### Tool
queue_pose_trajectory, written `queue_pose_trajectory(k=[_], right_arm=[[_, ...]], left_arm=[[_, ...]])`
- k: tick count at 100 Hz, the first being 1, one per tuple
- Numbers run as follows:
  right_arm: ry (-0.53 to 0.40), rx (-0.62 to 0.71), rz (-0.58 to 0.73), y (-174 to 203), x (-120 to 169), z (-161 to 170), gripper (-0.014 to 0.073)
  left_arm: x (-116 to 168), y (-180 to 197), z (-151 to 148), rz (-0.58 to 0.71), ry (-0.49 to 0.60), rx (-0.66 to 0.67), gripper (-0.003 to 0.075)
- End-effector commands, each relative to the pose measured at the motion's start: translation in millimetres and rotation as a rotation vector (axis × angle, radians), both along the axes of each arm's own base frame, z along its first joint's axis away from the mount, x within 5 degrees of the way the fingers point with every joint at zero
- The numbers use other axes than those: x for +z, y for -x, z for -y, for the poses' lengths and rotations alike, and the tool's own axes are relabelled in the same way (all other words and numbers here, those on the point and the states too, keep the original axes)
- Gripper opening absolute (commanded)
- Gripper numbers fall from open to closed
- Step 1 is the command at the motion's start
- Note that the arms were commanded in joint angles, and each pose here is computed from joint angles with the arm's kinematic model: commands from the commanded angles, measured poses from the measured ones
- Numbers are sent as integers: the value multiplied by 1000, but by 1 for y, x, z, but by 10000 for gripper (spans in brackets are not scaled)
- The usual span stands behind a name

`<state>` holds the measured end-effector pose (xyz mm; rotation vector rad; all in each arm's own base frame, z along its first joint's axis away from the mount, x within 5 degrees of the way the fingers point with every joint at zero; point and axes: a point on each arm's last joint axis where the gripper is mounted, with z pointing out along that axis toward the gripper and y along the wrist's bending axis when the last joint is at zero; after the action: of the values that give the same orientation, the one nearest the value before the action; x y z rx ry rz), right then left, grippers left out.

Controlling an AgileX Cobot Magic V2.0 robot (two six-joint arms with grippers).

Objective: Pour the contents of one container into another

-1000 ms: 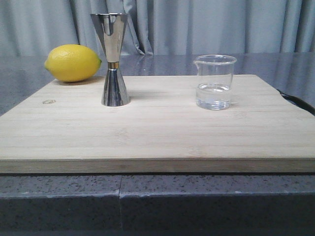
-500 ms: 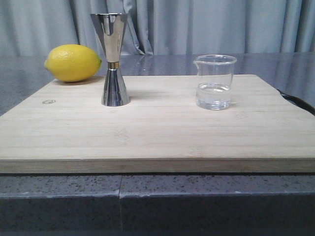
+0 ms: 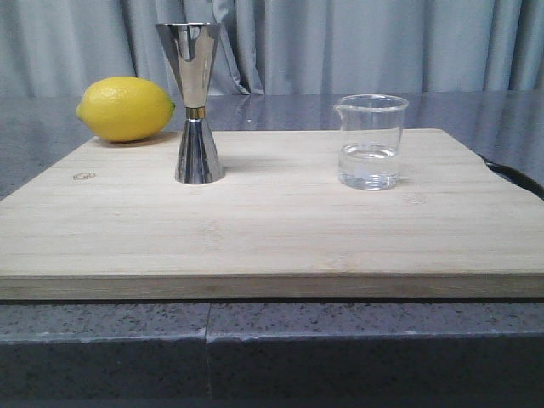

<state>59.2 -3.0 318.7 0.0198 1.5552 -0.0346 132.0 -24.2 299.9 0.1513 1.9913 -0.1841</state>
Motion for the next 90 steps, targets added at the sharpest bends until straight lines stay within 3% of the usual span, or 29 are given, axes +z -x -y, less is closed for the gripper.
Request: queue_pose_trajectory(k=[1, 27, 45, 59, 90], right_arm=[[24, 2, 87, 0, 16, 0, 533], [24, 2, 87, 0, 16, 0, 533], [24, 2, 87, 0, 16, 0, 533], [24, 2, 87, 0, 16, 0, 533], [24, 2, 87, 0, 16, 0, 533]], left_arm=[[14, -14, 2, -4, -17, -13, 459], [17, -59, 14, -193, -123, -145, 459], [6, -86, 31, -232, -58, -310, 459], [-4, -100, 38, -211, 12, -464, 459], [-13, -116, 55, -22, 73, -793, 459]])
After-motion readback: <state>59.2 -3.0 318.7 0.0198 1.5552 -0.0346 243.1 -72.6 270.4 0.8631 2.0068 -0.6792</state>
